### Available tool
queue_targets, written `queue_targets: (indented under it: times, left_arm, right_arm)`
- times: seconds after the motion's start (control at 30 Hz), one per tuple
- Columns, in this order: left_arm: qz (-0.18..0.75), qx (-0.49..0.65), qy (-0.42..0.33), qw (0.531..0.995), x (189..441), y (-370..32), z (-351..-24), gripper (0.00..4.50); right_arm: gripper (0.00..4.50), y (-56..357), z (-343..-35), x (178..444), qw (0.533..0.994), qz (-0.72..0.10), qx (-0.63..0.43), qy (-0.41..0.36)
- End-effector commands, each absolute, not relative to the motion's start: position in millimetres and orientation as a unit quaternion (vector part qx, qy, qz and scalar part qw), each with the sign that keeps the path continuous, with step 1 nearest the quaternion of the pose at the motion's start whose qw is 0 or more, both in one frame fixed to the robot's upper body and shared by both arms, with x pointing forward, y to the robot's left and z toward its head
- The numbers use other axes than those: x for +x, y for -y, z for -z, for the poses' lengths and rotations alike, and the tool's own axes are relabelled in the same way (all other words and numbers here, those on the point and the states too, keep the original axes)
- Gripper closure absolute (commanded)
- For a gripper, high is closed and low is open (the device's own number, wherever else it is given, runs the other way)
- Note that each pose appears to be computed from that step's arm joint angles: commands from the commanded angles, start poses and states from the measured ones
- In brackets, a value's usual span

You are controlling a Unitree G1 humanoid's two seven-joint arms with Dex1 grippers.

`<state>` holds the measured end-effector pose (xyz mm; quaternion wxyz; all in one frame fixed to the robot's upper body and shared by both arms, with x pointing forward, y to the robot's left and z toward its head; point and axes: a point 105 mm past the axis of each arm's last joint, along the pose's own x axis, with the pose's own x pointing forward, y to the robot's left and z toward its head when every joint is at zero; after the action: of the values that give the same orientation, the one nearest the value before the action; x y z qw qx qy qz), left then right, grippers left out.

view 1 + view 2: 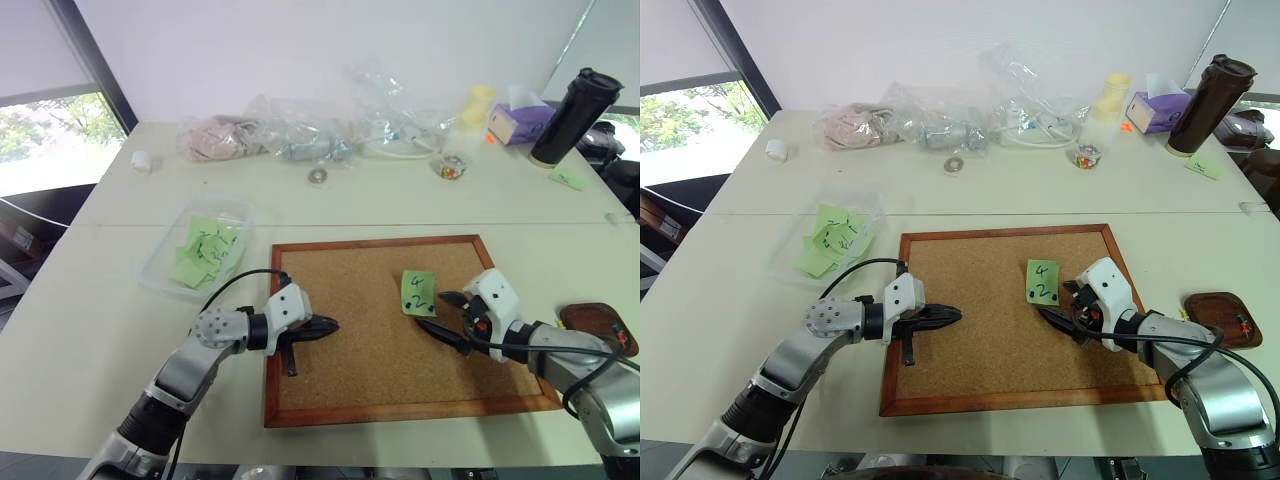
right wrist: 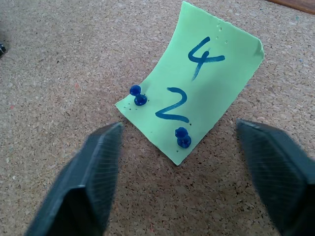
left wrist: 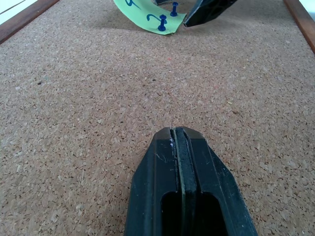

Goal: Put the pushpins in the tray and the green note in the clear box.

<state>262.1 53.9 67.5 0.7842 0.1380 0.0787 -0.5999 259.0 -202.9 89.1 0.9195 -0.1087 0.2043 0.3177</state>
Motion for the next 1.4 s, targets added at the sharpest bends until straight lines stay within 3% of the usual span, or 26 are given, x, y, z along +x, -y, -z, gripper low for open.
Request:
queue_targets:
  times: [0.03, 0.1, 0.23, 0.27, 0.47, 0.67, 0.8, 1.0, 1.17, 1.4]
  left_arm:
    - [0.599, 0.145, -0.108, 0.78, 259.4, -56.0, -53.4, 4.5]
    - [0.599, 0.145, -0.108, 0.78, 259.4, -56.0, -53.1, 4.5]
    - [0.6, 0.145, -0.107, 0.78, 259.6, -55.2, -53.7, 4.5]
    - [0.6, 0.145, -0.107, 0.779, 259.5, -54.8, -54.3, 4.5]
    - [0.601, 0.146, -0.108, 0.778, 259.3, -54.3, -55.0, 4.5]
    - [0.602, 0.145, -0.114, 0.777, 260.1, -55.5, -49.7, 4.5]
    - [0.604, 0.143, -0.114, 0.776, 259.6, -55.1, -47.7, 4.5]
    - [0.61, 0.141, -0.109, 0.772, 256.8, -50.7, -47.1, 4.5]
    - [0.614, 0.138, -0.108, 0.77, 255.3, -48.0, -46.9, 4.5]
    - [0.614, 0.136, -0.106, 0.77, 255.0, -46.0, -47.3, 4.5]
  right_arm:
    - [1.27, 200.2, -96.2, 261.4, 0.922, -0.321, -0.115, -0.183]
    - [2.0, 199.8, -95.7, 261.4, 0.922, -0.321, -0.114, -0.183]
    - [4.11, 198.2, -95.6, 262.5, 0.922, -0.322, -0.114, -0.181]
    - [4.44, 198.0, -95.8, 262.7, 0.922, -0.322, -0.114, -0.181]
    - [4.44, 205.2, -113.6, 263.6, 0.932, -0.308, -0.112, -0.157]
    - [4.44, 232.8, -177.4, 270.3, 0.965, -0.247, -0.044, -0.072]
    - [4.44, 261.0, -196.3, 265.9, 0.978, -0.2, -0.007, -0.053]
    - [4.44, 350.1, -173.7, 236.8, 0.994, -0.048, 0.041, -0.09]
    - [4.44, 401.3, -150.7, 211.0, 0.99, 0.054, 0.059, -0.118]
    - [4.44, 416.6, -120.0, 200.3, 0.982, 0.088, 0.061, -0.153]
